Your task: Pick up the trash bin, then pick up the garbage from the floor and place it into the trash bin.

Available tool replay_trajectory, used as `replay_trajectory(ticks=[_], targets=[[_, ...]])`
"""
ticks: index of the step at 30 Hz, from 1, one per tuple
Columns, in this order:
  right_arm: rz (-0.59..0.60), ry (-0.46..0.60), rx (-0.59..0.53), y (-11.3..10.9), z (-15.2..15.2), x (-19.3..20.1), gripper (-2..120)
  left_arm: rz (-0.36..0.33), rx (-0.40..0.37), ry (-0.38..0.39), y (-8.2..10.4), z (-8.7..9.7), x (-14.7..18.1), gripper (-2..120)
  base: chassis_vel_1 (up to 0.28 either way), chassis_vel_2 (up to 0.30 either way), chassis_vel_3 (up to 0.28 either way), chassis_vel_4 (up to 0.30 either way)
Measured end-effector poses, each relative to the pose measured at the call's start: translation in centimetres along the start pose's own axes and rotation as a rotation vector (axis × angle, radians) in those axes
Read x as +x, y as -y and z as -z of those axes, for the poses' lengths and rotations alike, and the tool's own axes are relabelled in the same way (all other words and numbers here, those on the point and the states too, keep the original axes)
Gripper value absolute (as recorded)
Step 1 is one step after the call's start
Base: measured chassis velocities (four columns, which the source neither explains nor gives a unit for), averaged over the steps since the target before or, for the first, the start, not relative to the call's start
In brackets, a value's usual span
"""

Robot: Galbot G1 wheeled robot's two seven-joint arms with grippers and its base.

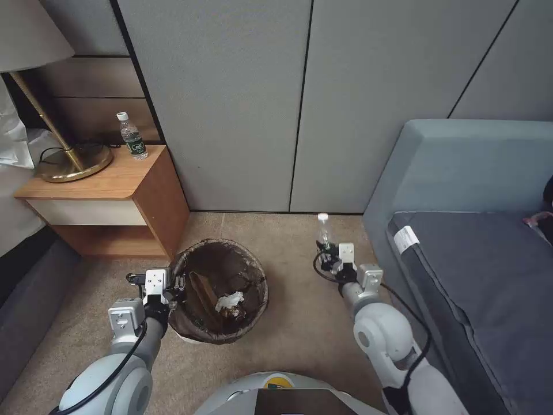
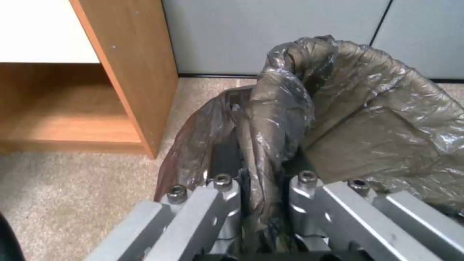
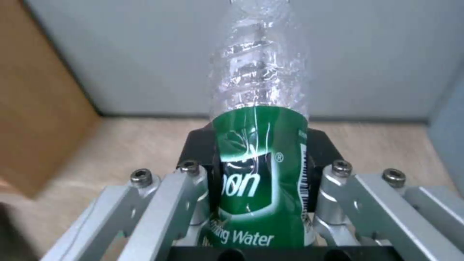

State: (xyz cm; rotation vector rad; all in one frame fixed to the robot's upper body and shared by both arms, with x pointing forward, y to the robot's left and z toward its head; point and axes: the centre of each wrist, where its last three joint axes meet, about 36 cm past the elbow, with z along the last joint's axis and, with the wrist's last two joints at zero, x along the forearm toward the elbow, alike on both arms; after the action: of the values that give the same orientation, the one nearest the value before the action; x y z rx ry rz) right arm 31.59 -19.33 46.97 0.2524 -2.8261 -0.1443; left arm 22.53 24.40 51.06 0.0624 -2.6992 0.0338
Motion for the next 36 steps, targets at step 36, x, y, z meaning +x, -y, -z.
replay_trajectory(ticks=[36], targets=[[0.770,0.018,0.240,-6.0,1.6,1.7,27,0.028,-0.006,-0.015,0.2,-0.4,0.2,7,0.000,0.000,0.000,0.000]])
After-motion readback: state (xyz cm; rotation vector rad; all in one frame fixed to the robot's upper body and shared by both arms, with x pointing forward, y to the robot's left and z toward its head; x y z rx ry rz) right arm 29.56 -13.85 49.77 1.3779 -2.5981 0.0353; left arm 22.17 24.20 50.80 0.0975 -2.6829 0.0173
